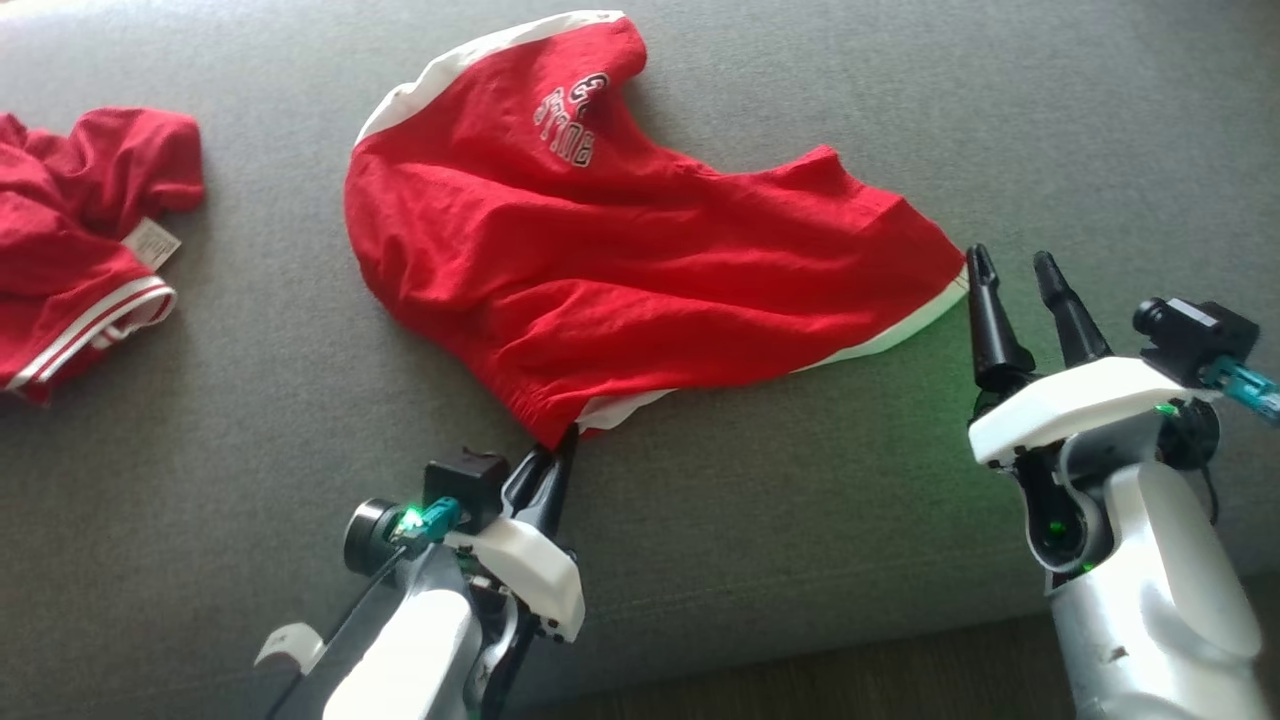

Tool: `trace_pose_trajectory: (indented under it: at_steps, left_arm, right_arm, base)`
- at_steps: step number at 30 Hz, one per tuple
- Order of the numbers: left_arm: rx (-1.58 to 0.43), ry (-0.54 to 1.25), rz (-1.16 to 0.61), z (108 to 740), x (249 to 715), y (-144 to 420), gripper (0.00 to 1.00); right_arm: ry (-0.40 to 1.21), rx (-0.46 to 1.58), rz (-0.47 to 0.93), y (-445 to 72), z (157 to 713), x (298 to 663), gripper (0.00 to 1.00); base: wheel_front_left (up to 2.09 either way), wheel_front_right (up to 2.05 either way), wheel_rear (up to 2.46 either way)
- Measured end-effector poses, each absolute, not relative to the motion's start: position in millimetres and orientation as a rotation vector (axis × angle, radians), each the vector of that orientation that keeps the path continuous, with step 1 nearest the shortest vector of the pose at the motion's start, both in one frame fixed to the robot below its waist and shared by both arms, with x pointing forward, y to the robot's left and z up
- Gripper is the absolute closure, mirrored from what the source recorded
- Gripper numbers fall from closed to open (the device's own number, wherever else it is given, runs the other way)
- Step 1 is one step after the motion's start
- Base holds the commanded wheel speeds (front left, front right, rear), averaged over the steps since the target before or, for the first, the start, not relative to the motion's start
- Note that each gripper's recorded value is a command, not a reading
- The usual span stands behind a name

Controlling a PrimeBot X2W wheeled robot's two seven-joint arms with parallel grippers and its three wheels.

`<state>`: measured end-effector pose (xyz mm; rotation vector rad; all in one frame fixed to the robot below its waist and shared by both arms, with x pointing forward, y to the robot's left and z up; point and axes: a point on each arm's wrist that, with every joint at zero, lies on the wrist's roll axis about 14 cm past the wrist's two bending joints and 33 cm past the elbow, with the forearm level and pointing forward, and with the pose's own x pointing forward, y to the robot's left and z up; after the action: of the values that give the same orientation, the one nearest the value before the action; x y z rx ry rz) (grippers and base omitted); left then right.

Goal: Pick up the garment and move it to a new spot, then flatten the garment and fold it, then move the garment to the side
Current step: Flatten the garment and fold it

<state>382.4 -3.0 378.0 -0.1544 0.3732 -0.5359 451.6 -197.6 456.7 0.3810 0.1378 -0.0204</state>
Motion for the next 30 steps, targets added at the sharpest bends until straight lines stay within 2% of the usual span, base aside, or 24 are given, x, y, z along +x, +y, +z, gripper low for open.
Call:
trace_pose_trajectory:
  at_steps: [16,30]
  left_arm:
    - [-0.159,0.276,-0.450,405,391,27,1.00]
    - [-0.172,0.284,-0.443,403,386,27,1.00]
  right_arm:
    - [0.275,0.414,0.023,-166,412,459,0.00]
    - [0.341,0.393,-0.040,-184,393,452,0.00]
  base:
    - [0.00,0.00,0.00]
    - [0.00,0.00,0.00]
